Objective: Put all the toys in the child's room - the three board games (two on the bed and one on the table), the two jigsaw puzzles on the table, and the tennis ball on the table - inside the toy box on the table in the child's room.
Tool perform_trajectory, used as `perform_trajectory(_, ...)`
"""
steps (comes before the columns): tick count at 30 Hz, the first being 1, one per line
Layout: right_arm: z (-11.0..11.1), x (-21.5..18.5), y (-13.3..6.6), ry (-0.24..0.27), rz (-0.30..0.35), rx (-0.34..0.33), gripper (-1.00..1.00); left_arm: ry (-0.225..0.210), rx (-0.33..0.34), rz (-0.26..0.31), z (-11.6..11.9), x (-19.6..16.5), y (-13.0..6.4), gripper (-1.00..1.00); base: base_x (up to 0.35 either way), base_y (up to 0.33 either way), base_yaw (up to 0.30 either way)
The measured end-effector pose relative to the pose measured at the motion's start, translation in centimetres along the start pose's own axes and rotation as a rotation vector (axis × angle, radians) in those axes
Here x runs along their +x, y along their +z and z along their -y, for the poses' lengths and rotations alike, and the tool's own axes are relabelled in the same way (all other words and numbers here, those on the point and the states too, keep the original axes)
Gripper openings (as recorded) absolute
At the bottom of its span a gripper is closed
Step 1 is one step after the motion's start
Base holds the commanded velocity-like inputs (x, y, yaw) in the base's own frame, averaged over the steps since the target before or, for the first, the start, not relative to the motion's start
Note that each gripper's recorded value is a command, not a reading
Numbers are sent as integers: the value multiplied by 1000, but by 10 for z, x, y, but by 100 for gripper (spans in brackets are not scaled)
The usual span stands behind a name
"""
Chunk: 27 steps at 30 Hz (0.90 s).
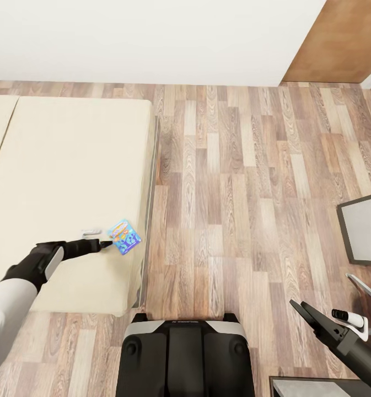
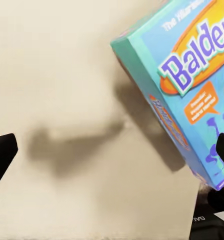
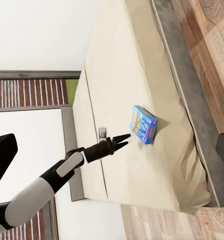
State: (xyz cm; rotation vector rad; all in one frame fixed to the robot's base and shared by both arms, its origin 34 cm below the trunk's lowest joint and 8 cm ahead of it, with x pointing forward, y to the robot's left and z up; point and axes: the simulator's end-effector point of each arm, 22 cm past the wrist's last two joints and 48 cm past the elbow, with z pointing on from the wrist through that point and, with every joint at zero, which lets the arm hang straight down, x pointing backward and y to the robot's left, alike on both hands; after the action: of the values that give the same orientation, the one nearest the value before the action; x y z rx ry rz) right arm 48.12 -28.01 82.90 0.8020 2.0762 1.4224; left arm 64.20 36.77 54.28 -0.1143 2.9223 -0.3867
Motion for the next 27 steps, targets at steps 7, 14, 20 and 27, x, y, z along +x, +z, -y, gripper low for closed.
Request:
perform_trajectory(7,3,2,0,-5,-10,12,100,8,61,1,-16,-3,-21,100,0,0,0)
perform_trajectory(14,4,3,0,-7,-15,17,100,-9,283,-23,-13,3,-64,100,0,0,0)
perform_trajectory(20,4,4,0,-8,-15,17,100,-84,500,-78,-7,32,-110,100,0,0,0)
perform_trajectory(27,2,2,0,-21,-9,13,100,-201,641,-127,0,70,-138,100,0,0,0)
